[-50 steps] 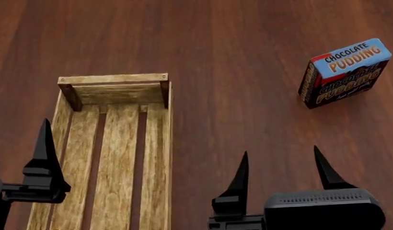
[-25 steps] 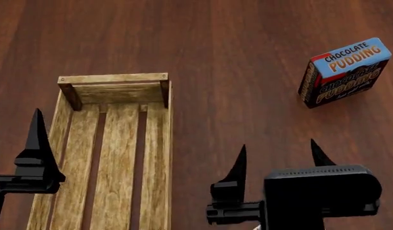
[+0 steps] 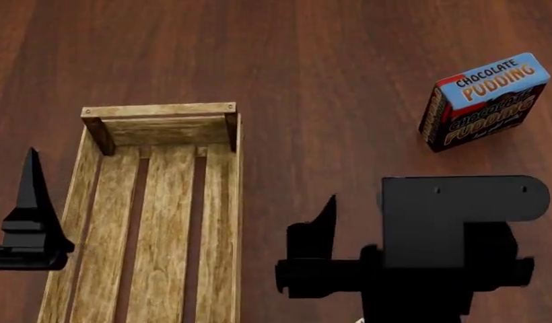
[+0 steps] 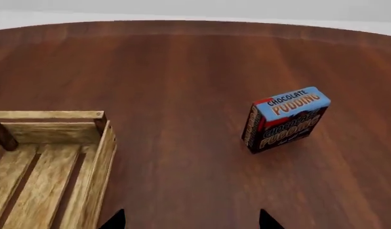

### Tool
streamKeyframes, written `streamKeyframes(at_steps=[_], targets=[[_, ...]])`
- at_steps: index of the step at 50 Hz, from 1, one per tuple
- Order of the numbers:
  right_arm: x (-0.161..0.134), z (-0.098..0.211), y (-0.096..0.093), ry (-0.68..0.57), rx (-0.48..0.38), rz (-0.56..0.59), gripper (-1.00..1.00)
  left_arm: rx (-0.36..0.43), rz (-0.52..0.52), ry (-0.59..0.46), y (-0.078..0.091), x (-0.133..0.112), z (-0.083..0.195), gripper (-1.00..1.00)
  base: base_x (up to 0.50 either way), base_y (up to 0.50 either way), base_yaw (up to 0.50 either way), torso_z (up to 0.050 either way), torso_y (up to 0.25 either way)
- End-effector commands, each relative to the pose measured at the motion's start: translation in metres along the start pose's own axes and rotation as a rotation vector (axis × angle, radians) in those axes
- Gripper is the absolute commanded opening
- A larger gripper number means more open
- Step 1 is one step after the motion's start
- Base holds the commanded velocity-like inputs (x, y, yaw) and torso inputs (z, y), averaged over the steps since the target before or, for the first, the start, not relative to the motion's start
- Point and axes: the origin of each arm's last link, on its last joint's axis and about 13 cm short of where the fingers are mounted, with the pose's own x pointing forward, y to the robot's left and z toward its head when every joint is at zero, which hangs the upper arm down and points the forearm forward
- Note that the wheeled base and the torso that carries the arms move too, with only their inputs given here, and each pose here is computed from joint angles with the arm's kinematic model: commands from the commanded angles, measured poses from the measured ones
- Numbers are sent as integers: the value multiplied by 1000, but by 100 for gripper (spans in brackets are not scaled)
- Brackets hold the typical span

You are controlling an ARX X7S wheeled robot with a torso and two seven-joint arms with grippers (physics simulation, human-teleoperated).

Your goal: Stack the left bowl on the right bowl and place them in the tray.

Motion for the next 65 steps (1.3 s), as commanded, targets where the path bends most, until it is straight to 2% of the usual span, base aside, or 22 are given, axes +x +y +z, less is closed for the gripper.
streamKeyframes(at_steps=[1,5,13,24,60,65], targets=[[-16,12,-5,135,69,89,100,31,1,-7,3,-3,-5,100,0,0,0,0,0],[-17,10,-5,173,96,109,100,45,-9,-7,2,-3,-5,100,0,0,0,0,0],[-14,2,1,280,60,139,100,56,8,-3,6,-3,-3,100,0,0,0,0,0],[-10,-18,4,355,76,166,100,47,9,0,7,-5,-3,100,0,0,0,0,0],[-13,-69,5,482,142,183,100,54,-8,6,6,-6,-6,100,0,0,0,0,0],[-12,-73,5,524,123,181,100,51,2,5,8,-6,-5,100,0,0,0,0,0]])
